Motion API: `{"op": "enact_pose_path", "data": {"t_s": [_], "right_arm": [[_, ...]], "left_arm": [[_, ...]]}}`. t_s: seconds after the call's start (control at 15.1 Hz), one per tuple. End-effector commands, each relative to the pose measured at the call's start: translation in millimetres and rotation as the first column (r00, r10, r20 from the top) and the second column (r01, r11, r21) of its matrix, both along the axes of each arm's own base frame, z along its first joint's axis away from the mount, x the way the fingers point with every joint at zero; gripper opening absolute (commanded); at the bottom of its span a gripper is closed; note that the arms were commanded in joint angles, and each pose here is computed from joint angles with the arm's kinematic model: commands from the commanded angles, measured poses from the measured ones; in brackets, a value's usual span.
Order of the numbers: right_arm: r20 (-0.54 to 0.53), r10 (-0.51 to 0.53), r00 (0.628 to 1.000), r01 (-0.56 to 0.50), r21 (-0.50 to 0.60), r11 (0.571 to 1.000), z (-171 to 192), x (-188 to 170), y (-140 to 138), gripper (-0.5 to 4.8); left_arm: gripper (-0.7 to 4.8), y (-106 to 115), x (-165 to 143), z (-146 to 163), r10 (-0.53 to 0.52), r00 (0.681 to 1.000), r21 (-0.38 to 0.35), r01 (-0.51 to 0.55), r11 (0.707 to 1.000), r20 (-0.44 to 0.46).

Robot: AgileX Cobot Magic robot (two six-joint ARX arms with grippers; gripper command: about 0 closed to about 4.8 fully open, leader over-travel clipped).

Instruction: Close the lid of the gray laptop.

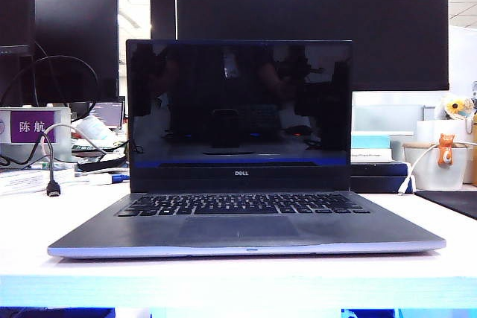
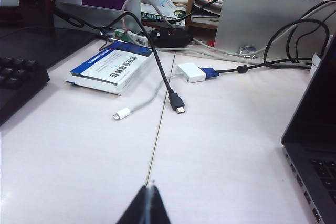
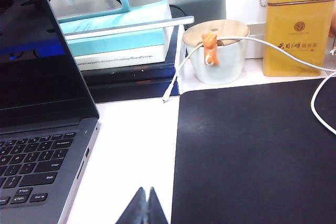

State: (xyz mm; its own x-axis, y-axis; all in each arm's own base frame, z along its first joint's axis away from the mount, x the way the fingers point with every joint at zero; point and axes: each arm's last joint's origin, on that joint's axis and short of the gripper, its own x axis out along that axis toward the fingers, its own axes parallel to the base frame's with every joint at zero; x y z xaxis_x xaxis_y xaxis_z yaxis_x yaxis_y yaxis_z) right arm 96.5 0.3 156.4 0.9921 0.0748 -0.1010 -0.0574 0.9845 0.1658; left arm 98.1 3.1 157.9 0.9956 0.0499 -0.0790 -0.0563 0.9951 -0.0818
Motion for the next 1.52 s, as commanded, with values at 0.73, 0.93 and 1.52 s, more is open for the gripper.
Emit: {"op": "enact_pose_path", "data": {"t_s": [0.73,0.93,1.52], "right_arm": [[0.029,-0.037,0.999,0.033,0.103,0.994,13.3,-2.4,-0.6,-0.05],[0.111,-0.120,0.987,0.109,0.103,0.989,41.4,-9.1,-2.9,-0.05],[0.044,0.081,0.996,-0.083,0.067,0.994,129.8,17.1,2.1,-0.05]], "left_arm": [[-0.05,-4.4,-7.5,40.9,-0.140,0.978,-0.084,0.154,0.984,0.152],[-0.05,-4.0,-13.3,82.7,-0.124,0.972,-0.041,0.135,0.990,0.200],[0.00,-7.2,68.0,218.8,-0.324,0.946,0.203,0.311,0.929,0.033]]}}
